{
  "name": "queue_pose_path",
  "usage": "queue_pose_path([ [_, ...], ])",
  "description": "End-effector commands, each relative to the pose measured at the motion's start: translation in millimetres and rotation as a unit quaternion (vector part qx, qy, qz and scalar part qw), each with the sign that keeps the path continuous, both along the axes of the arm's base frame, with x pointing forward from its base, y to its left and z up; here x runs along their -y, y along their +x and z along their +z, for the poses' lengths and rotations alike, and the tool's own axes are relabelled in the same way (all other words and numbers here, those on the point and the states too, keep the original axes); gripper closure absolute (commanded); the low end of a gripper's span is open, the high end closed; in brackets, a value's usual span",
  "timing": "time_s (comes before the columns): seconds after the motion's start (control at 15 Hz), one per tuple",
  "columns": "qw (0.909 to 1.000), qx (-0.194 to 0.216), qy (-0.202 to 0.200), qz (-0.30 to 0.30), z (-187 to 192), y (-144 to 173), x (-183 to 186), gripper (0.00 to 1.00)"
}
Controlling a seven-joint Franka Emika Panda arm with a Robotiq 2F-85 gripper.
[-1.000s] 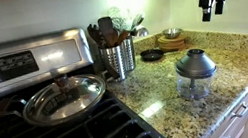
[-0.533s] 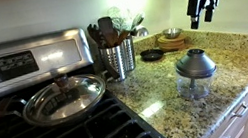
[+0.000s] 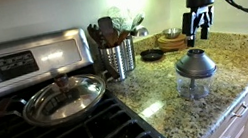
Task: Remove the grey lid from the food processor then remove the blades and place them on the countertop
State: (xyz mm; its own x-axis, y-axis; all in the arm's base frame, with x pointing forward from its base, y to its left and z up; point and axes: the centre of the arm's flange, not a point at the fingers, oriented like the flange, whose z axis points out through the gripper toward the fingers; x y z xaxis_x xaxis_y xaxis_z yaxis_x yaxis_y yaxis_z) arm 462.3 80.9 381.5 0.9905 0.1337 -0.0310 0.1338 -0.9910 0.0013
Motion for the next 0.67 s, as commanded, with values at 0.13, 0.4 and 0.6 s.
queue_pose_path([
  [0.13,0.9999,-0.005,0.005,-0.010,-22.2,-0.8,-2.9,0.00],
  [0.4,0.9999,-0.005,0.004,-0.011,-33.6,4.1,-3.0,0.00],
  [0.6,0.9999,-0.008,0.004,-0.012,-39.8,5.3,-2.6,0.00],
])
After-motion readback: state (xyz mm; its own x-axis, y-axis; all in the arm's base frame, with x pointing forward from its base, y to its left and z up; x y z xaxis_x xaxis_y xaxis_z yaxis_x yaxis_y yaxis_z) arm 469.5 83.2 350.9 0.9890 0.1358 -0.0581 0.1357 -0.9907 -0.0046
